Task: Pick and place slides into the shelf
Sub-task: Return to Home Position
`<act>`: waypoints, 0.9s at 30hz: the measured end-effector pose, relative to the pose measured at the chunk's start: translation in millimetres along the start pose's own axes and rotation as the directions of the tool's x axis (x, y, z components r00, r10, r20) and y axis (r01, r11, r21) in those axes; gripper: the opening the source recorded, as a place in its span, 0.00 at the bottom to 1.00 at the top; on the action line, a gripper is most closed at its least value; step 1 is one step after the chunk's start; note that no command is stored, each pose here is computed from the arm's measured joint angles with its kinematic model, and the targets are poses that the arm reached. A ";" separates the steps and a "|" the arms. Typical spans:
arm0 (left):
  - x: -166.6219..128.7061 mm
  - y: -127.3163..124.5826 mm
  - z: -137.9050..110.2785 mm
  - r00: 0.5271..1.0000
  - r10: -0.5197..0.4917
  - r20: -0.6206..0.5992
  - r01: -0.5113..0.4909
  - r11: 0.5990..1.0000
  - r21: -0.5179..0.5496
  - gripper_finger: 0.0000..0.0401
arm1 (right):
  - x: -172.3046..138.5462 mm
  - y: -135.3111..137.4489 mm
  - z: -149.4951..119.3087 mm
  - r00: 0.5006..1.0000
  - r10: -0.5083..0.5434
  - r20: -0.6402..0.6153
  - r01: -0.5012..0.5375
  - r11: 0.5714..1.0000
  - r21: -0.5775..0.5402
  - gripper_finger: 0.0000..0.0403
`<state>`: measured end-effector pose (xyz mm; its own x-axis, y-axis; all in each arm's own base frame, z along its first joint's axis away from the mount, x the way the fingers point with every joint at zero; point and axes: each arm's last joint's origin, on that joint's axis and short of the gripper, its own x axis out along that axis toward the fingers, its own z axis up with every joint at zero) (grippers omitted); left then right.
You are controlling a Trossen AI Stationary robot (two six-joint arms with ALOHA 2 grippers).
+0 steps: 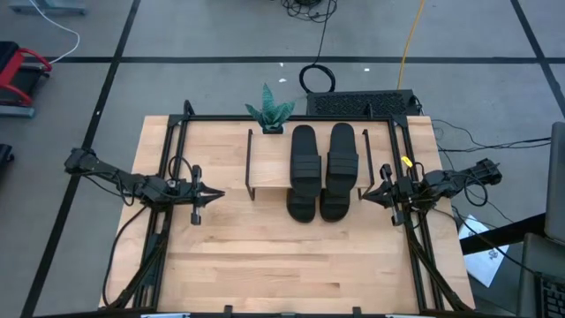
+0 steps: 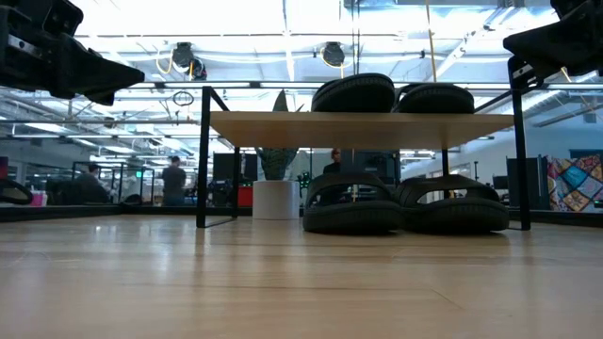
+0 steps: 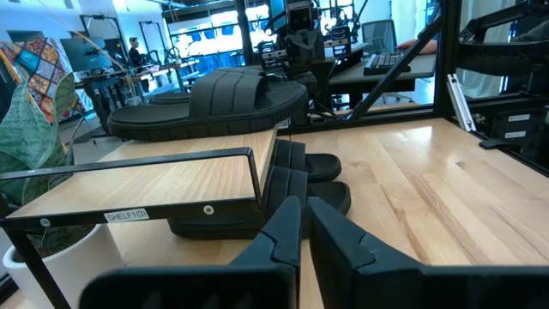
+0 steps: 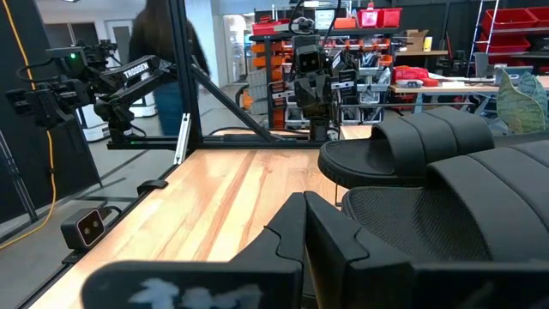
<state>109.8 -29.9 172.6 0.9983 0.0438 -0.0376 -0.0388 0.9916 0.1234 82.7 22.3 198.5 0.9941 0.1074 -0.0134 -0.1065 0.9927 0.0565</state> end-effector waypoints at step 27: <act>0.0 0.0 0.0 1.000 0.000 0.000 0.000 1.000 0.000 0.06 | 0.0 0.0 0.0 1.000 0.000 0.000 0.000 1.000 0.000 0.00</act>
<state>109.8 -29.8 172.6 0.9983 0.0439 -0.0381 -0.0389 0.9916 0.1236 82.7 22.3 198.5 0.9941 0.1074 -0.0134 -0.1065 0.9927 0.0565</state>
